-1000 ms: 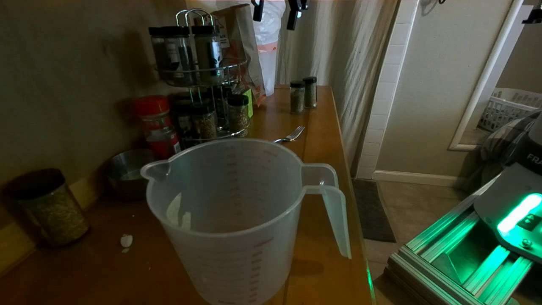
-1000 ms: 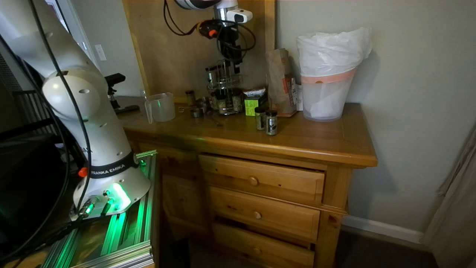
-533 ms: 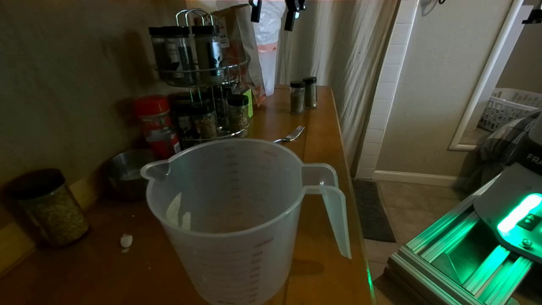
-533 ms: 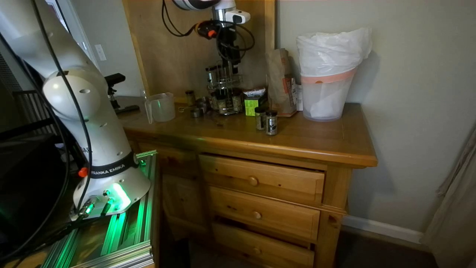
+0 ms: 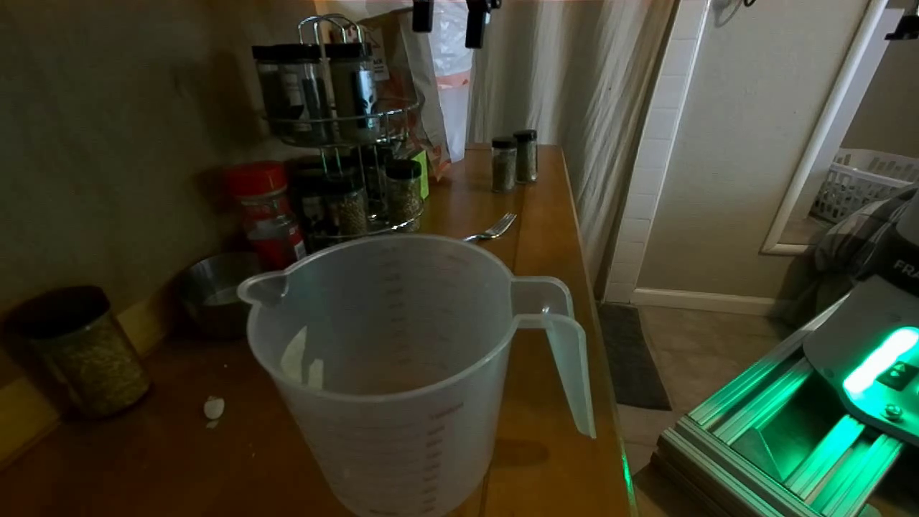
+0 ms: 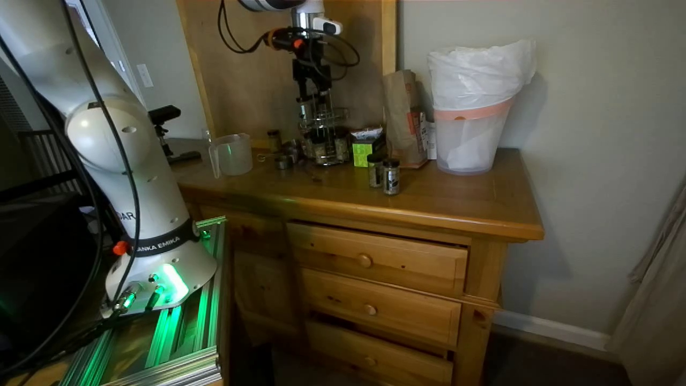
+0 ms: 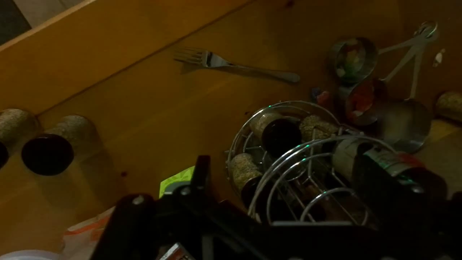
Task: Remove a spice bottle from the spice rack and place it next to the spice bottles on the table
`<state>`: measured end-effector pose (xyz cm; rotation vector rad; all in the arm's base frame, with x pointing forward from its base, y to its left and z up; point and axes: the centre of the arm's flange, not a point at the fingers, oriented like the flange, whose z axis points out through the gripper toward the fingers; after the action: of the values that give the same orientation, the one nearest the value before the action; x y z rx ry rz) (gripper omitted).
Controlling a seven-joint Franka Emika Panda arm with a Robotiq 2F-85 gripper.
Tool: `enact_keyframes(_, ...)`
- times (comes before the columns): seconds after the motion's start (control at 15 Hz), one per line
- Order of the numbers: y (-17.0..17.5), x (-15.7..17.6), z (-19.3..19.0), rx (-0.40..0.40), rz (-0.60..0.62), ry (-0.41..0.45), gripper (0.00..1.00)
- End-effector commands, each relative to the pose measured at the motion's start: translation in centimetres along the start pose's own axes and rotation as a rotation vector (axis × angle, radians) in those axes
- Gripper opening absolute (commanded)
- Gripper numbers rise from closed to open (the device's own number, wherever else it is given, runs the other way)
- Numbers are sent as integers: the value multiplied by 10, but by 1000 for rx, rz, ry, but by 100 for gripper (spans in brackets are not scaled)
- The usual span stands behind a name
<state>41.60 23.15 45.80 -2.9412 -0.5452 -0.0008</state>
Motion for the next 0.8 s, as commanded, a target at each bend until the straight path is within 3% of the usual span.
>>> enact_keyframes(0.0,-22,-1,-13,-72,16,25,100)
enact_keyframes(0.33,-49,-2,-12,-122,-54,-16,100)
enact_keyframes(0.6,-60,-14,-22,-75,-152,-34,100)
enact_keyframes(0.73,-60,-11,-11,-94,-124,-22,100)
